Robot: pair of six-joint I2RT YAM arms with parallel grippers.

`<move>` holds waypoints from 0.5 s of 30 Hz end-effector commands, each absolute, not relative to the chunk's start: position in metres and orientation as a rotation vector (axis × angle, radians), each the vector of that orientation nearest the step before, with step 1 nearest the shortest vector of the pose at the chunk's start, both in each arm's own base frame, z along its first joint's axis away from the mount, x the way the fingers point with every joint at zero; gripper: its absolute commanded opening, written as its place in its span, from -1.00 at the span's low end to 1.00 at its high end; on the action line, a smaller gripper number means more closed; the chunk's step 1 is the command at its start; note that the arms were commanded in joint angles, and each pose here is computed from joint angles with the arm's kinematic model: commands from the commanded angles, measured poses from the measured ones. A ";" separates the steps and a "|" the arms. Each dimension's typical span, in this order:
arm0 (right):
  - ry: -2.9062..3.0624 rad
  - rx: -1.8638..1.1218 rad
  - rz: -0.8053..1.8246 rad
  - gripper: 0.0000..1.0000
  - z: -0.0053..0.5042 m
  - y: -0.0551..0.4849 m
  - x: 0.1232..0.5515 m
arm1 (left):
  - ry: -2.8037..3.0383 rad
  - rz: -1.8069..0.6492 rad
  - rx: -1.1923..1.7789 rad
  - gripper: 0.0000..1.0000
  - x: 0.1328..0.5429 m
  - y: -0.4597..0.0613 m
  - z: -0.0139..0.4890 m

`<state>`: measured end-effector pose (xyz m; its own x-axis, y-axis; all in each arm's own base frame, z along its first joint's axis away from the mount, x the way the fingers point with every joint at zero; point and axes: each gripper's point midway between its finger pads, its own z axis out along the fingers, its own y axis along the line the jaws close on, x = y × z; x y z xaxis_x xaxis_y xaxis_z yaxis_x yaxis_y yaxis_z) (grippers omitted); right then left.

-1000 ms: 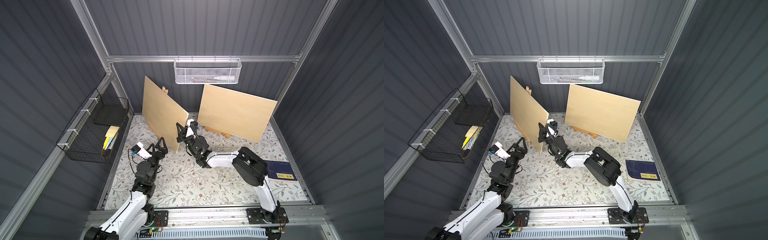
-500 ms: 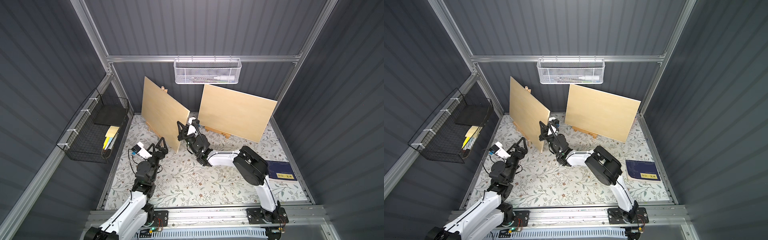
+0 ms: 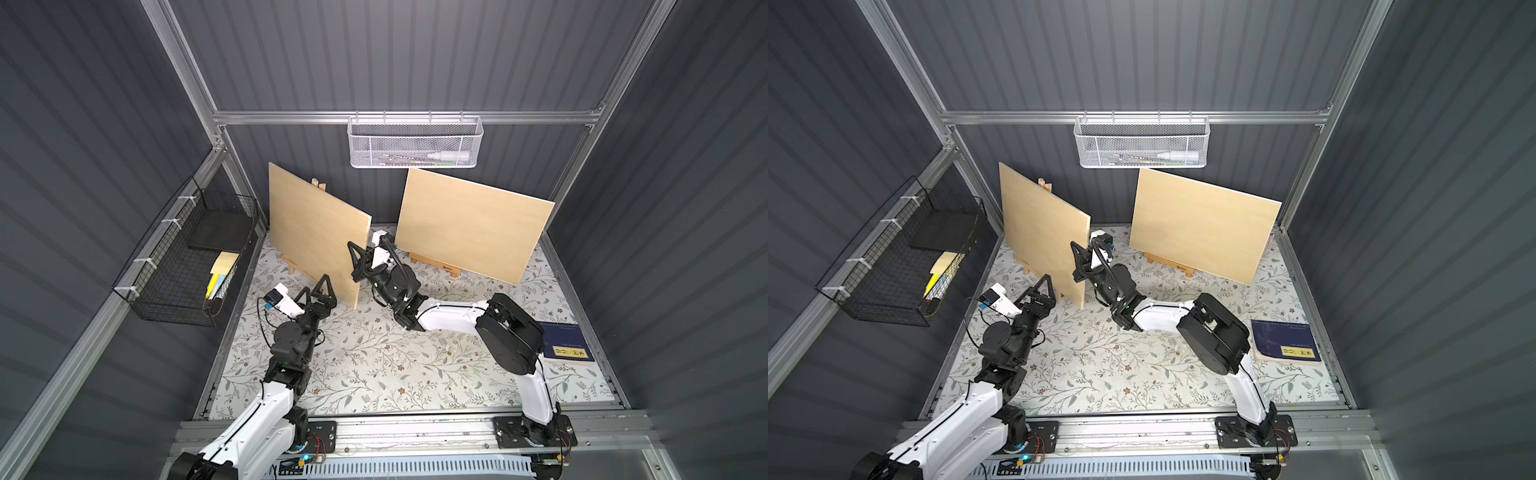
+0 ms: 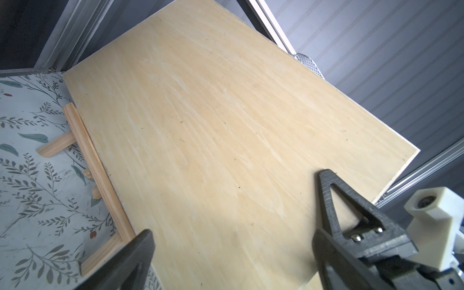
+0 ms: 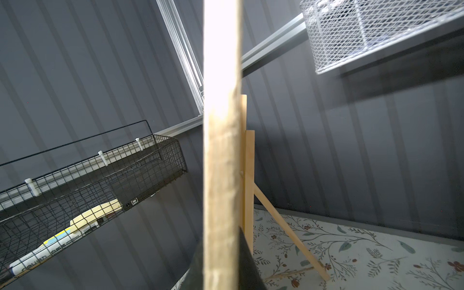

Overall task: Disassemble the easel
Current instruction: Pick up the drawing board from the easel.

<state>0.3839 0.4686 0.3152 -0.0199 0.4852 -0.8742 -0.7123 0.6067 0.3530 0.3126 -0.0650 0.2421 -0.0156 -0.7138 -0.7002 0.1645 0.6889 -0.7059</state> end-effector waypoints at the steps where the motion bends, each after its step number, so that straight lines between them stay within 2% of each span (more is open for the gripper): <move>1: 0.762 -0.078 1.146 -1.00 0.486 0.410 0.331 | 1.397 -0.765 -0.473 0.99 0.313 -0.068 0.254; 15: 0.650 -0.104 1.105 -1.00 0.543 0.394 0.312 | 1.394 -0.760 -0.464 0.99 0.313 -0.068 0.257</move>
<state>0.3812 0.4786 0.3501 0.0259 0.4436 -0.8958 -0.7447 0.6064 0.2788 0.3130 -0.0659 0.2409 -0.0213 -0.7126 -0.7013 0.1646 0.6894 -0.7054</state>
